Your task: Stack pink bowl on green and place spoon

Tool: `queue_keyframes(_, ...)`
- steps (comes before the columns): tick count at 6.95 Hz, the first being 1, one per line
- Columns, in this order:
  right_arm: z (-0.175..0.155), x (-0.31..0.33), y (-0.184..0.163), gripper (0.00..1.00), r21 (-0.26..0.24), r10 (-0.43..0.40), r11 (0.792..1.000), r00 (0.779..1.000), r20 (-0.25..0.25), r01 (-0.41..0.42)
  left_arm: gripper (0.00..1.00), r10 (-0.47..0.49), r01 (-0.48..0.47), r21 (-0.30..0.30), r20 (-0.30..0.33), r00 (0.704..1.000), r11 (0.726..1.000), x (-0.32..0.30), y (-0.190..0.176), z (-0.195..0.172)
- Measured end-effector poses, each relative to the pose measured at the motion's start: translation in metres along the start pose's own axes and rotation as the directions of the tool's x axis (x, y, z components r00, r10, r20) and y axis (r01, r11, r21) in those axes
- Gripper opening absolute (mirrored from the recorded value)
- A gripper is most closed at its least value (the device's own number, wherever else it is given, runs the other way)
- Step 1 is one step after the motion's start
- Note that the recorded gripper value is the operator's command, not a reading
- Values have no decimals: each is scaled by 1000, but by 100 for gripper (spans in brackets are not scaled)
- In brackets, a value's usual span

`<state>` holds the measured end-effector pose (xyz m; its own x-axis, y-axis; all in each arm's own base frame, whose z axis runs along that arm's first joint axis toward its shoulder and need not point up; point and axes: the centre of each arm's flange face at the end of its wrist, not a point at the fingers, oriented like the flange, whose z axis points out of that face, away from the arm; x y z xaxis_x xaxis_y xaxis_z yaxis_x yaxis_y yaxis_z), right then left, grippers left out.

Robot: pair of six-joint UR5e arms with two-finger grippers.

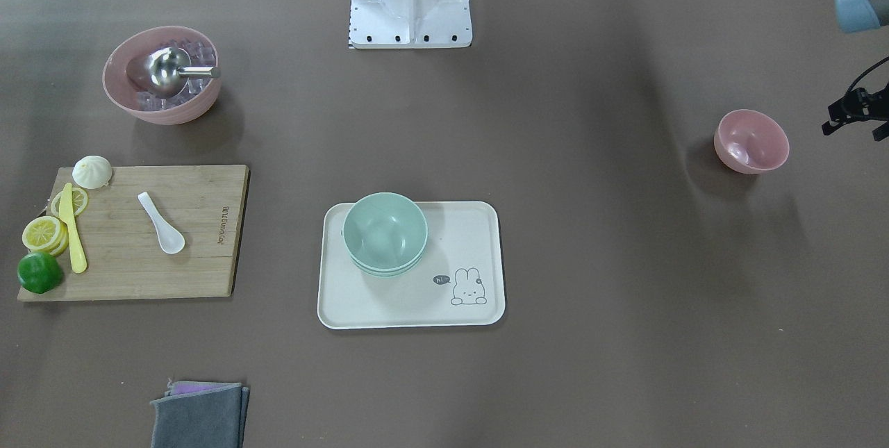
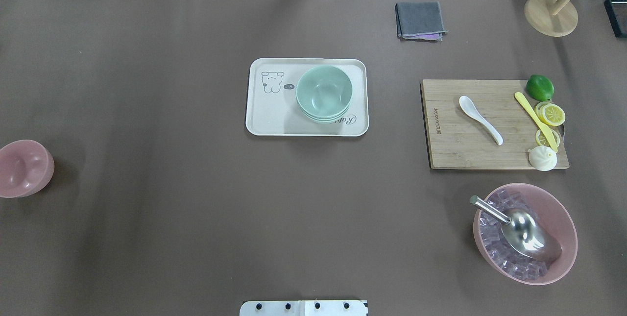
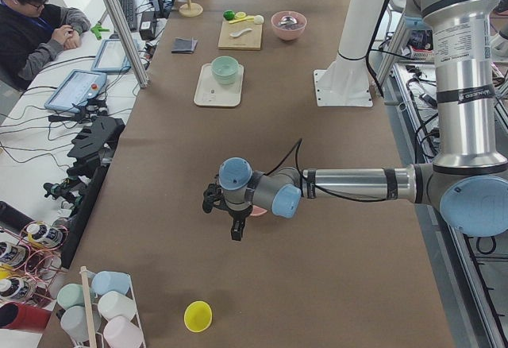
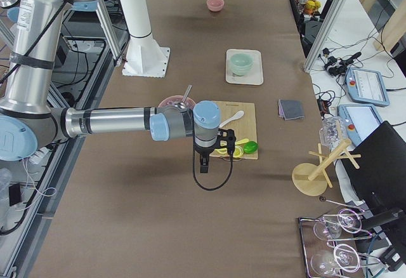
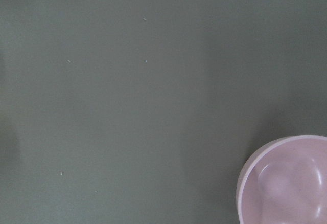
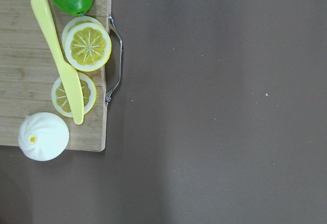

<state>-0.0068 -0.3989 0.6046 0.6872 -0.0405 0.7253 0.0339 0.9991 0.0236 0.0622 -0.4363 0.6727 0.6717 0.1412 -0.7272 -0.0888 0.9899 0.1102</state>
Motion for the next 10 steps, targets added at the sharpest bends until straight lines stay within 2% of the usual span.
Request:
queue_keyframes(1,4,0,1,100,3,-1,1000,1000,2,1,93,-2,2,4,-22,1000,1000,5,2,14)
queue_keyframes(2,5,1,1,100,4,-2,1000,1000,3,2,83,8,-8,-5,-45,999,1000,13,4,24)
queue_keyframes(3,5,1,1,100,5,-3,1000,1000,3,3,66,26,-27,-16,-59,998,1000,22,5,32)
queue_keyframes(4,6,1,1,100,5,-4,1000,1000,3,4,54,42,-44,-26,-67,997,999,30,5,38)
queue_keyframes(5,6,1,1,100,5,-4,1000,1000,3,4,52,53,-55,-36,-77,996,998,34,6,42)
queue_keyframes(6,6,1,1,100,5,-4,1000,1000,3,4,44,58,-62,-44,-89,994,997,37,7,44)
queue_keyframes(8,6,1,1,100,4,-4,1000,1000,2,4,0,67,-72,-48,-102,993,996,41,7,46)
queue_keyframes(10,6,1,1,100,5,-4,1000,1000,2,4,0,69,-74,-49,-104,992,996,41,7,47)
